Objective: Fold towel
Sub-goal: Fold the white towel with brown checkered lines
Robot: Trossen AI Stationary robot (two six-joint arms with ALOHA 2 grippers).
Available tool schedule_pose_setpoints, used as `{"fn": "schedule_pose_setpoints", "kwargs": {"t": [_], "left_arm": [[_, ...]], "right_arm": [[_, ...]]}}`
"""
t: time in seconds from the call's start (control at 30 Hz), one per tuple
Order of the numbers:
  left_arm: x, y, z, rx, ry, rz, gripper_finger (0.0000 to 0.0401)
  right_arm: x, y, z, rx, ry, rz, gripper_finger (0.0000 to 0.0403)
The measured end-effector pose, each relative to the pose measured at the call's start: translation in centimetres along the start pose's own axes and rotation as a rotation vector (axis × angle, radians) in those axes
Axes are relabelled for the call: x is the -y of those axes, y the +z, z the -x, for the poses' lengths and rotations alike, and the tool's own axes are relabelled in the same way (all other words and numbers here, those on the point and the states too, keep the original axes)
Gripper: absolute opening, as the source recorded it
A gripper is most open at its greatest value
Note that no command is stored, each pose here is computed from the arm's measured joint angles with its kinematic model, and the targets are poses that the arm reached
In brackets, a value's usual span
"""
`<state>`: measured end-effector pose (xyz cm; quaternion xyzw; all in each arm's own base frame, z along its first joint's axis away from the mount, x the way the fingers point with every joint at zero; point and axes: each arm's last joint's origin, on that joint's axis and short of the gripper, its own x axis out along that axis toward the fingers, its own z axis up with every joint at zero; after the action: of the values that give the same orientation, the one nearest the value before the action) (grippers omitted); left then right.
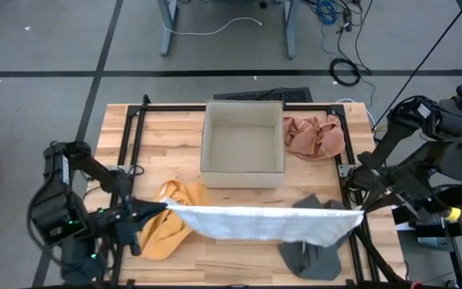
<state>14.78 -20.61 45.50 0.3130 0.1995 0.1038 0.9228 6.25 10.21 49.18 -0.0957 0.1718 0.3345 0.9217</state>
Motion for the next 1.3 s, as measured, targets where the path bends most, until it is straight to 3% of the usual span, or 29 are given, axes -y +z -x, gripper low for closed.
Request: {"fn": "schedule_pose_setpoints", "kwargs": {"t": [0.13, 0.27, 0.43, 0.6, 0.73, 0.97, 1.3], "left_arm": [[-0.2, 0.4, 1.1, 0.058, 0.021, 0.005, 0.0], [-0.4, 0.3, 0.7, 0.031, 0.007, 0.018, 0.0], [-1.2, -0.6, -2.6, -0.142, -0.034, 0.084, 0.0], [-1.6, -2.2, -6.7, -0.296, 0.052, 0.037, 0.0], [-2.3, -3.3, -9.3, -0.39, 0.111, 0.0, 0.0], [-2.8, -5.3, -12.3, -0.548, 0.093, 0.002, 0.0], [-2.6, -5.4, -12.8, -0.547, 0.083, -0.003, 0.0]], "right_arm": [[-0.3, 0.2, -0.4, -0.008, 0.009, 0.023, 0.0], [-0.2, -0.4, -0.4, -0.069, -0.022, -0.019, 0.0], [0.3, -2.4, -0.4, -0.258, -0.179, -0.144, 0.0], [0.3, -3.6, -1.0, -0.362, -0.318, -0.206, 0.0], [0.1, -4.2, -1.9, -0.397, -0.338, -0.15, 0.0], [0.1, -5.9, -3.2, -0.475, -0.385, -0.119, 0.0], [0.4, -6.4, -3.0, -0.466, -0.384, -0.135, 0.0]]}}
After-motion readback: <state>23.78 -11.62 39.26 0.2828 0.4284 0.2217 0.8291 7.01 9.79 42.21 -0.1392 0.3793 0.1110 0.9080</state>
